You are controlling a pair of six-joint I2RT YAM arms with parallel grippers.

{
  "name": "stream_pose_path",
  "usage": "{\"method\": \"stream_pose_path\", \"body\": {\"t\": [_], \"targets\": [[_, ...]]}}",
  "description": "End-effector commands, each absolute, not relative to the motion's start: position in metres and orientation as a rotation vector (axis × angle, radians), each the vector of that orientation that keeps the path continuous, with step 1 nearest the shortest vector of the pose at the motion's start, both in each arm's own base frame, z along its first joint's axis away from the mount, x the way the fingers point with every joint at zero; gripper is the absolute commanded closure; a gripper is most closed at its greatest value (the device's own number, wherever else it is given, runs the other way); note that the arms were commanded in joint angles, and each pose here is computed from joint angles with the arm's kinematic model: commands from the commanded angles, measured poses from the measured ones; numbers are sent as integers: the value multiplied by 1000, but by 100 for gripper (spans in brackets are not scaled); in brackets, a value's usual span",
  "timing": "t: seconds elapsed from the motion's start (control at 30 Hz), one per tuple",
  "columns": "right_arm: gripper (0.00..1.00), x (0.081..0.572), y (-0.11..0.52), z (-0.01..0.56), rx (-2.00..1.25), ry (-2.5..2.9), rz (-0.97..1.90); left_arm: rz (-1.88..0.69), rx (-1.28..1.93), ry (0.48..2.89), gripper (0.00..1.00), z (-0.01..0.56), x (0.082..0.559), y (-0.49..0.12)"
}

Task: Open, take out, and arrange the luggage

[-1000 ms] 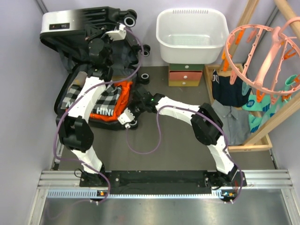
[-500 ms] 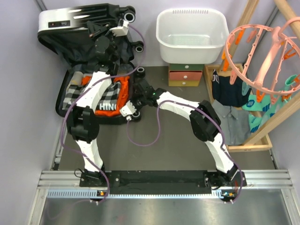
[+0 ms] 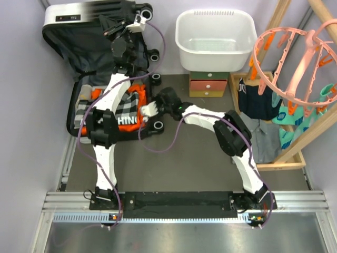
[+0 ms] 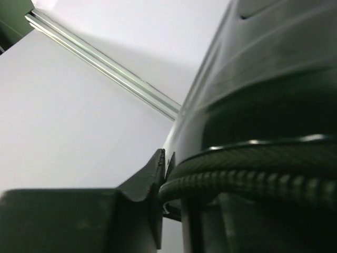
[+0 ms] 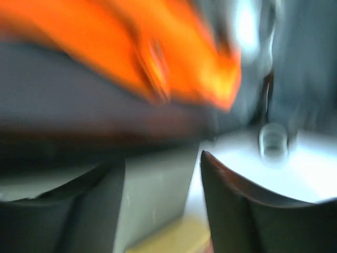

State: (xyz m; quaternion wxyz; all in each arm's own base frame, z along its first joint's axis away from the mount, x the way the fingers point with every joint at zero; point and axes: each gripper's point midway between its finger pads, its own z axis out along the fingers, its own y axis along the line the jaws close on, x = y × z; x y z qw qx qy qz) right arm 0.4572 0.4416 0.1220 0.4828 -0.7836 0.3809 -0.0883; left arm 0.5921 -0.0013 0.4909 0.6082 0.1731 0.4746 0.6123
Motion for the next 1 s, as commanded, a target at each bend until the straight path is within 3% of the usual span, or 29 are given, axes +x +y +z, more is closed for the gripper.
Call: {"method": "stream_pose_path", "body": {"t": [0.0,0.03,0.13,0.37,0.5,0.77,0.97], "targets": [[38,538,338,200,-1425,1210,-543,1357,460,1100,72,452,623,-15],[37,535,336,199,-1420,1212,-537,1357,457,1102,56,451,623,-14],[36,522,339,207,-1413,1215,-495,1329,493,1155,32,435,624,-14],[34,482,353,212,-1460,1171,-445,1111,505,1373,2,406,624,-19],[34,458,361,218,-1476,1164,-399,1008,414,1417,1,420,625,-11],[34,378,391,223,-1506,1187,-31,974,152,1269,1,480,628,16],[34,325,428,210,-1563,1168,142,964,294,1378,1,433,652,9]]}}
